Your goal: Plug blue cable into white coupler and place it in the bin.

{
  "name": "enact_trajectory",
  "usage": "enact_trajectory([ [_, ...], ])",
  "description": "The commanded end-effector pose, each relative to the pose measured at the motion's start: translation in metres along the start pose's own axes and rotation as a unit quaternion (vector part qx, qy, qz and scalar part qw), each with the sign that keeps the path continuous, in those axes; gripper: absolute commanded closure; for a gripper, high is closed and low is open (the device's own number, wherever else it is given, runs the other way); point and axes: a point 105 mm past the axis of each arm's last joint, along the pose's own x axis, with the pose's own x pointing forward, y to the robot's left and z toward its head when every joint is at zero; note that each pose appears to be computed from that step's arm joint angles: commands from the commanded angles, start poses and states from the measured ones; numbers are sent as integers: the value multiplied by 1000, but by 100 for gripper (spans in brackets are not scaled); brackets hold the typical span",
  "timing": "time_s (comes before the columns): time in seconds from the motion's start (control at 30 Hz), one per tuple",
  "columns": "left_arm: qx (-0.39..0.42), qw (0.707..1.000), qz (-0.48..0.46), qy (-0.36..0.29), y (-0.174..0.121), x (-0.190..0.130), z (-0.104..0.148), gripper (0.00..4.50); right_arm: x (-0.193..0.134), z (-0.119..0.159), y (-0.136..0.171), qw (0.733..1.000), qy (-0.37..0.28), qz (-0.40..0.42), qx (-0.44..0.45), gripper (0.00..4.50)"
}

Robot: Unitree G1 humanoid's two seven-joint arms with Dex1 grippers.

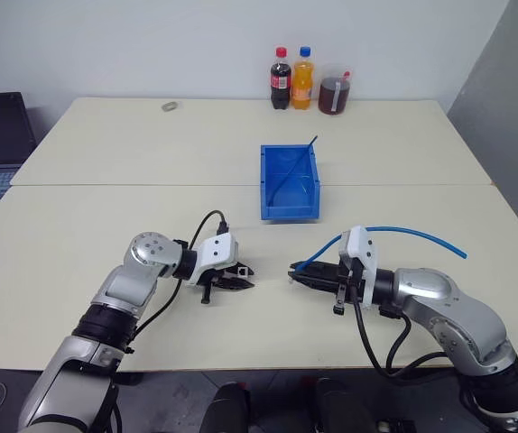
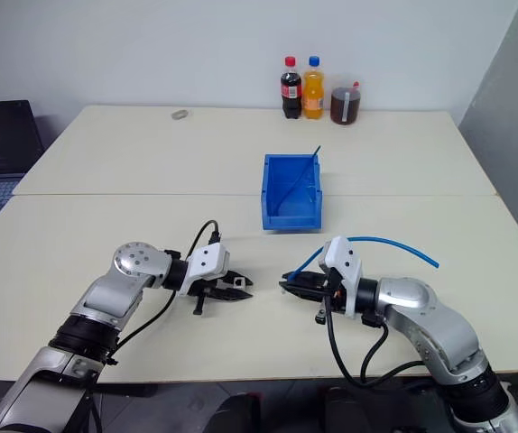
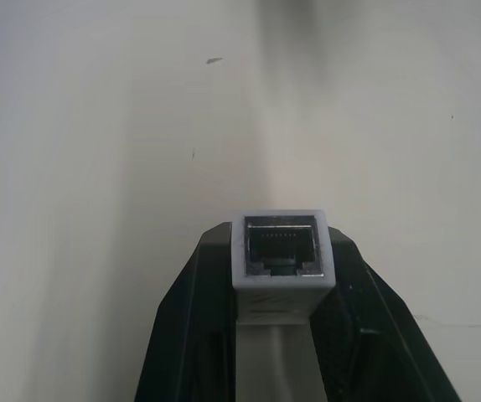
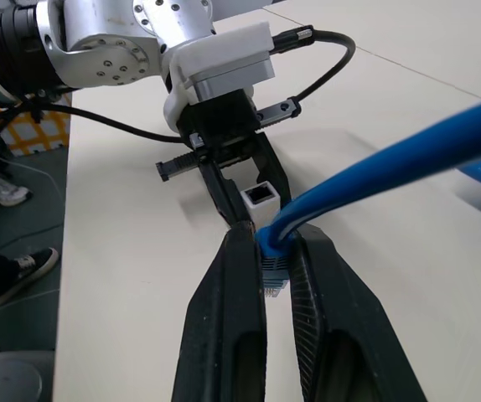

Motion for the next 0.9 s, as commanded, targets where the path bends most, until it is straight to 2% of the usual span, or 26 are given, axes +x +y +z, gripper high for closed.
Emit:
enact_trajectory([
  [0.03,-1,1000,-26,11,-8,6,-5,370,14,12,2,999,-22,15,-35,438],
  [0.37,-10,999,-45,15,-12,9,-8,370,64,9,-5,995,10,28,-98,438],
  [0.9,-23,998,-51,16,-12,11,-11,370,84,5,8,991,28,47,-126,438],
])
